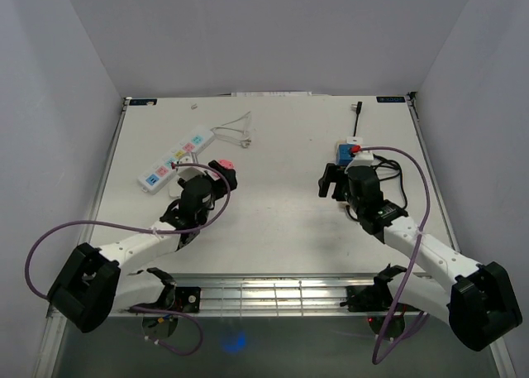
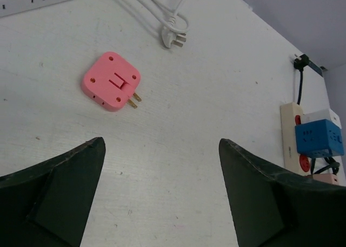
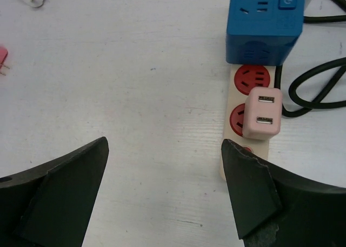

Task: Insert the plug
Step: Move the socket to the center of the board.

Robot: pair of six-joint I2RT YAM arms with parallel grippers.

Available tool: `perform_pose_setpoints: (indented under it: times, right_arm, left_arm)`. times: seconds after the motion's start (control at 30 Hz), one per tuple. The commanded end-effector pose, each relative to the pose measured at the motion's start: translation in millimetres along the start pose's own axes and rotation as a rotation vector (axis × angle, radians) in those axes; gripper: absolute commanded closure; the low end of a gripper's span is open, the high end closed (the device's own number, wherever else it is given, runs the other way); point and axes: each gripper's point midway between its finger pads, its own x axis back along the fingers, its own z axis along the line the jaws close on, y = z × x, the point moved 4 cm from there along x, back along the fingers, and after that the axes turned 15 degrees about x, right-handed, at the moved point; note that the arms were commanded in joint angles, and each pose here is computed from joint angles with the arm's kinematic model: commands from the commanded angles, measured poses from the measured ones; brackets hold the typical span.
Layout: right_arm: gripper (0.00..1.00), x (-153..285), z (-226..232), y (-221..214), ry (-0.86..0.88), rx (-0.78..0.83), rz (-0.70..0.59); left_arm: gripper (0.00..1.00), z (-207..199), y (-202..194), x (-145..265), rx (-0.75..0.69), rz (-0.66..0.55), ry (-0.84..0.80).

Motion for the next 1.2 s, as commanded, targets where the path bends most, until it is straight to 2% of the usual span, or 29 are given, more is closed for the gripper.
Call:
perform_pose_setpoints:
  times: [0.0, 0.03, 0.1, 0.13, 0.23, 0.27, 0.43, 0.57, 0.6, 0.67, 0.7, 0.83, 1.03, 1.17]
  right_arm:
    - [0.1, -4.4, 17.8, 24.1, 0.066, -0.001, -0.117]
    - [0.1, -6.7, 20.4, 21.4, 0.074, 0.009, -0.108]
    - [0.1, -9.5, 21.4, 16.7, 0.073, 0.025, -0.094]
    - [0.1, -10.8, 21.6, 13.9, 0.074, 0.027, -0.093]
    - [0.1, -13.3, 24.4, 10.4, 0.092, 0.038, -0.087]
    - [0.1, -13.7, 25.1, 10.4, 0.097, 0.039, -0.093]
    - [0.1, -11.5, 31.1, 5.4, 0.142, 0.03, -0.107]
    - [0.1, -10.3, 38.2, 2.0, 0.176, 0.04, -0.12]
    - [0.1, -9.6, 39.3, 1.8, 0.184, 0.04, -0.124]
    - [0.1, -8.0, 43.3, 3.1, 0.207, 0.04, -0.151]
    - [0.1, -7.4, 45.7, 3.7, 0.221, 0.036, -0.158]
    - [0.1, -3.8, 55.5, 3.8, 0.282, 0.023, -0.152]
    - [0.1, -0.7, 67.8, 6.5, 0.363, 0.008, -0.163]
    - [0.1, -3.9, 73.0, 4.0, 0.39, 0.001, -0.145]
  left_arm:
    - [0.02, -12.0, 10.1, -12.8, 0.007, -0.018, 0.045]
    - [0.02, -27.2, 16.4, -21.9, -0.007, -0.023, 0.035]
    - [0.02, -31.2, 25.8, -31.6, -0.029, -0.021, 0.097]
    - [0.02, -52.2, 39.8, -45.5, -0.002, -0.038, 0.1]
    - [0.02, -37.8, 56.3, -72.3, -0.059, 0.0, 0.256]
    - [0.02, -50.4, 74.6, -78.9, -0.061, -0.02, 0.269]
    - [0.02, -40.0, 125.8, -110.1, -0.079, -0.117, 0.292]
    - [0.02, -26.7, 150.8, -148.5, -0.06, -0.174, 0.255]
    - [0.02, -10.0, 149.1, -163.3, -0.089, -0.167, 0.282]
    - [0.02, -10.3, 157.4, -181.7, -0.112, -0.204, 0.258]
    - [0.02, 5.8, 150.3, -194.8, -0.15, -0.193, 0.295]
    - [0.02, 19.0, 162.5, -223.9, -0.175, -0.248, 0.38]
    - [0.02, 44.5, 173.3, -241.4, -0.16, -0.234, 0.396]
    - [0.02, 83.3, 194.6, -245.7, -0.102, -0.237, 0.443]
